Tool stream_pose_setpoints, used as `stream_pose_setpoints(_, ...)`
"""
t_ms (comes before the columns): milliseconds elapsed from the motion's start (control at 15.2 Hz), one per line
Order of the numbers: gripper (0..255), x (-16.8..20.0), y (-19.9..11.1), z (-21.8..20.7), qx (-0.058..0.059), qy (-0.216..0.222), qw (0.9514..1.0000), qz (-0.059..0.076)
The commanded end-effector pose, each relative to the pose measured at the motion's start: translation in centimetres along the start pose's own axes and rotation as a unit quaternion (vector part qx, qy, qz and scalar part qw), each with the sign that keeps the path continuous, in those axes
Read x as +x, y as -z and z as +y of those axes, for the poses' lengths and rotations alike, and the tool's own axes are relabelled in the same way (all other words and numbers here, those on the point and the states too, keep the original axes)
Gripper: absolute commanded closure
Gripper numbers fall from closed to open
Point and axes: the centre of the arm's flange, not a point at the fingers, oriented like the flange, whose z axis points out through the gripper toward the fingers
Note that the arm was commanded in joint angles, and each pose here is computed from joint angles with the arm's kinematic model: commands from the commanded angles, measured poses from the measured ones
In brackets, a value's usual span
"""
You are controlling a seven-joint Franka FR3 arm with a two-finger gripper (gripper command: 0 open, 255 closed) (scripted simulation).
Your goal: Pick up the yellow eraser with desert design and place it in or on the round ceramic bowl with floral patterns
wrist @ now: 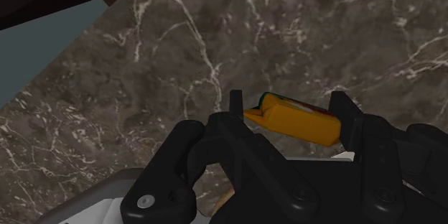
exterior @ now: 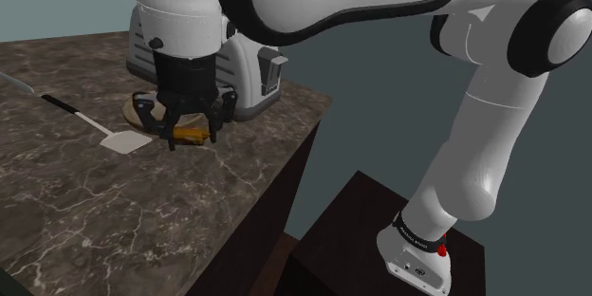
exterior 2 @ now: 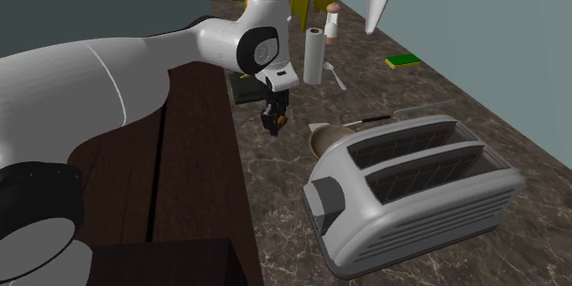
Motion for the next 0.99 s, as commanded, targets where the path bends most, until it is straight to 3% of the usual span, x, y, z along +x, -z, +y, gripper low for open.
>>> stream_pose_setpoints(0,255,0.2,1.0,0.1,0.0,0.0,1.0,0.0)
stream_pose_setpoints(528,255,0.5,5.0,0.3,0.0,0.0,1.0,0.0)
stream_pose_setpoints(924,255,8.3,4.3,-0.4,0.0,0.0,1.0,0.0)
